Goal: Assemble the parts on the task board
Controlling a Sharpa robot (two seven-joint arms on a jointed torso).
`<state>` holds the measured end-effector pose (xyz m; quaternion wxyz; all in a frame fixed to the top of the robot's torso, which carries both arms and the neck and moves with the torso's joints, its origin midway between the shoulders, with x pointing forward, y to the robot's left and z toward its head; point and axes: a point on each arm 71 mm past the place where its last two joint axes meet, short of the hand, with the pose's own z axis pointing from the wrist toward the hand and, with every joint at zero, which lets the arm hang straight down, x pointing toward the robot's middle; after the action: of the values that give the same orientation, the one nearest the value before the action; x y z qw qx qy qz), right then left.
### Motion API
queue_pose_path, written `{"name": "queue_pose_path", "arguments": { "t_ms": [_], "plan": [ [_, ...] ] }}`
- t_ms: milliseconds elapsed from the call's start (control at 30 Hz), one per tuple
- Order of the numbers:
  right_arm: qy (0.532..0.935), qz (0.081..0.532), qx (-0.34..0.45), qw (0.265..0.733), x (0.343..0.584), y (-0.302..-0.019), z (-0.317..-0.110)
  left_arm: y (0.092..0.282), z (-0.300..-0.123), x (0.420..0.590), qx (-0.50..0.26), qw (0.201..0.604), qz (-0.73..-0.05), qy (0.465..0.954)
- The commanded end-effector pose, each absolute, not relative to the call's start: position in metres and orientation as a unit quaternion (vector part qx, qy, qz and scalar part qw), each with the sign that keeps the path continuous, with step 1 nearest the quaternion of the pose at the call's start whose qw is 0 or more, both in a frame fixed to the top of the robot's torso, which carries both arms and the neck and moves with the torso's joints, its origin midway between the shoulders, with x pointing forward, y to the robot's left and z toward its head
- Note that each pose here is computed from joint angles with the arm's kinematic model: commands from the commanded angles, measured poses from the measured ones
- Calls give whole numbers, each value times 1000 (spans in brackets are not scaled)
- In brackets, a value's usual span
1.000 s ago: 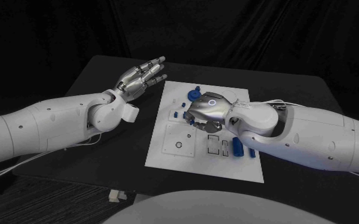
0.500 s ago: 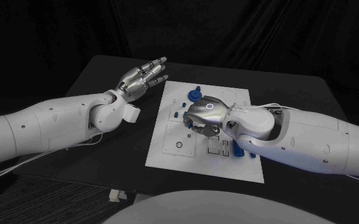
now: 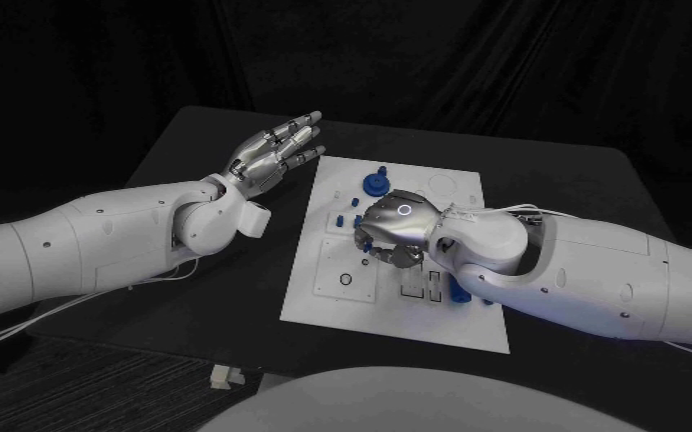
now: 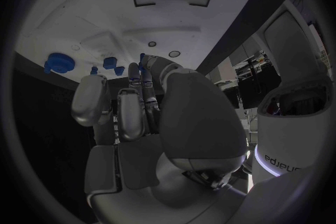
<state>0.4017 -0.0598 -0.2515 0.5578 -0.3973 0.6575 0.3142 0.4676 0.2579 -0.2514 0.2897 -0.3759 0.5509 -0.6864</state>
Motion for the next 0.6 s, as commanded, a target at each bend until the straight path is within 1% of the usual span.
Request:
{"name": "queue_pose_path", "arguments": {
  "t_ms": [33, 600],
  "plan": [
    [660, 310, -402, 554, 400, -60, -254, 257, -246, 467, -361, 299, -715, 518],
    [663, 315, -400, 549, 396, -59, -260, 258, -251, 464, -366, 293, -713, 522]
  ]
}}
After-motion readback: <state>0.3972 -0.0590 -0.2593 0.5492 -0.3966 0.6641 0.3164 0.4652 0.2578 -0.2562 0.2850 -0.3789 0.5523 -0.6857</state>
